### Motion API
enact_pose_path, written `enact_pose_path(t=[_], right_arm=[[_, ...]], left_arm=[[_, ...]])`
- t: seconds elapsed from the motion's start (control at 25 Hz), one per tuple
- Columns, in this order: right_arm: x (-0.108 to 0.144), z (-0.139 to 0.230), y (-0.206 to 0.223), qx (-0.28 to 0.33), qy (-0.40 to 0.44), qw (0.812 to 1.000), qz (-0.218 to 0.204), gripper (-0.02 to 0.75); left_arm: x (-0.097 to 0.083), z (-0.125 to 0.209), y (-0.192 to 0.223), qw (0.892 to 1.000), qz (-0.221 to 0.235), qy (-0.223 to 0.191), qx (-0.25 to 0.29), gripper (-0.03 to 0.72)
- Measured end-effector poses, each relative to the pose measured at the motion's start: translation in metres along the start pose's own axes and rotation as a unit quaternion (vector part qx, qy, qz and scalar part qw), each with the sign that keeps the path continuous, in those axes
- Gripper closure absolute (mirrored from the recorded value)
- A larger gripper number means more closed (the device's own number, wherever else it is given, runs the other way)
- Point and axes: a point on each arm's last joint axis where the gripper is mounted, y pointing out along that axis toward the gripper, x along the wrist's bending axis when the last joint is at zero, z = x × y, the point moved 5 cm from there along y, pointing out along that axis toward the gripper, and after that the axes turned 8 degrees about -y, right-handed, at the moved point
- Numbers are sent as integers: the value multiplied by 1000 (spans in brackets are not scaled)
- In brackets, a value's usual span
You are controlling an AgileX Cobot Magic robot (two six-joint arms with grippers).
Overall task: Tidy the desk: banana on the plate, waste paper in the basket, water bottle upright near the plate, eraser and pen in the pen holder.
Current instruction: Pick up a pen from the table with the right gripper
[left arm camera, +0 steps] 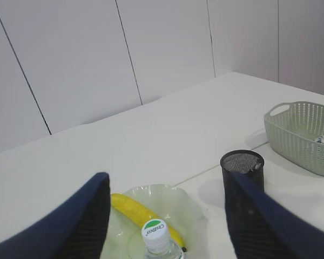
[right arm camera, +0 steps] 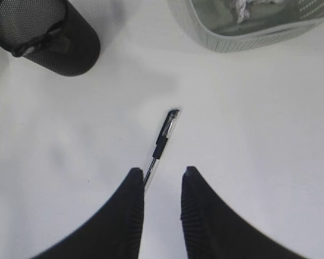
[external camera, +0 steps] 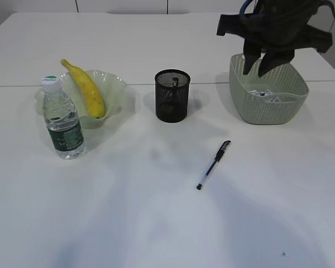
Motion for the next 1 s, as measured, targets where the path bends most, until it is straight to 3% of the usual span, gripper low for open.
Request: enact_pose_path(t=[0.16, 0.52, 1.0], right_arm=[[4, 4, 19, 25, 13, 1000, 4, 556], [14, -4, 49, 7, 33, 999, -8, 555], [17, 7, 106, 49, 96, 994, 24, 555]], left_arm=[[0, 0, 0, 1000, 0, 0, 0, 214], [0, 0, 0, 1000, 1, -11, 2, 214], [-1, 1, 0, 1000, 4, -17, 4, 214]])
